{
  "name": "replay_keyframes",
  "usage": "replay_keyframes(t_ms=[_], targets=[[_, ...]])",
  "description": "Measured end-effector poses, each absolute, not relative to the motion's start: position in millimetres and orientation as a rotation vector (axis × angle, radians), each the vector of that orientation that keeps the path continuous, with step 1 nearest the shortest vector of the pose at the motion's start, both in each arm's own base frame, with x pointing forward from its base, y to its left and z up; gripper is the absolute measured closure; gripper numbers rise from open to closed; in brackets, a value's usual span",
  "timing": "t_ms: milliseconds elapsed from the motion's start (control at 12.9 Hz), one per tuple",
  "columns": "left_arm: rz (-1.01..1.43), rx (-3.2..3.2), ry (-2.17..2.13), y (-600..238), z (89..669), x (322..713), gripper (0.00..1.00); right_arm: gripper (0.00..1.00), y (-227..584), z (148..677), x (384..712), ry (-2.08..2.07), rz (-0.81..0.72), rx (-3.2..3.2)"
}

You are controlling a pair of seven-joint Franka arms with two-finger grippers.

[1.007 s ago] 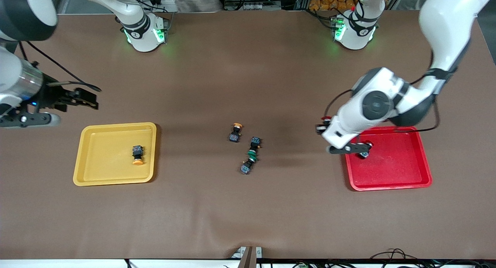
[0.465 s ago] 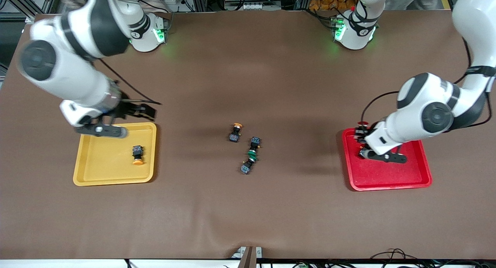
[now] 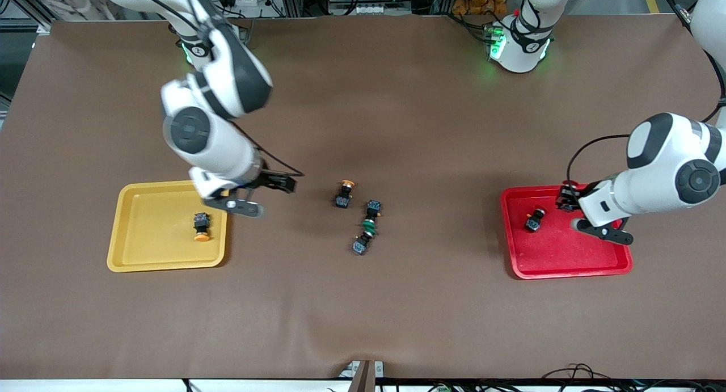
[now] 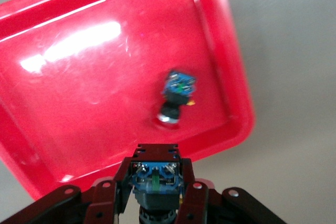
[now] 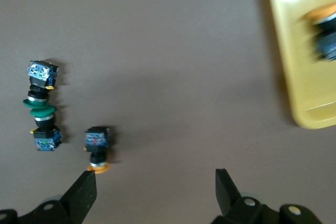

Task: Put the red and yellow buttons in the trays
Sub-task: 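Lower the red button while the right gripper grasps a yellow button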

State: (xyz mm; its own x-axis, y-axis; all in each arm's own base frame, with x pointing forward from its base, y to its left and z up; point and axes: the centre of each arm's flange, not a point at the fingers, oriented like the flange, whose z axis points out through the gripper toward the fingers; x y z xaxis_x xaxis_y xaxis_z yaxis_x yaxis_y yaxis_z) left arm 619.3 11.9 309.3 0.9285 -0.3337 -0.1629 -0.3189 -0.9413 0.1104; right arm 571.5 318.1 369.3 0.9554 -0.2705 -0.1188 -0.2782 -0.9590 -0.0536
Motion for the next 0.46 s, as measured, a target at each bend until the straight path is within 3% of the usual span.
replay_keyframes(t_ms=[465], targets=[[-0.157, 2.949, -0.768, 42, 245, 626, 0.59, 0.0, 419, 259, 530, 0.53, 0.042, -3.075]])
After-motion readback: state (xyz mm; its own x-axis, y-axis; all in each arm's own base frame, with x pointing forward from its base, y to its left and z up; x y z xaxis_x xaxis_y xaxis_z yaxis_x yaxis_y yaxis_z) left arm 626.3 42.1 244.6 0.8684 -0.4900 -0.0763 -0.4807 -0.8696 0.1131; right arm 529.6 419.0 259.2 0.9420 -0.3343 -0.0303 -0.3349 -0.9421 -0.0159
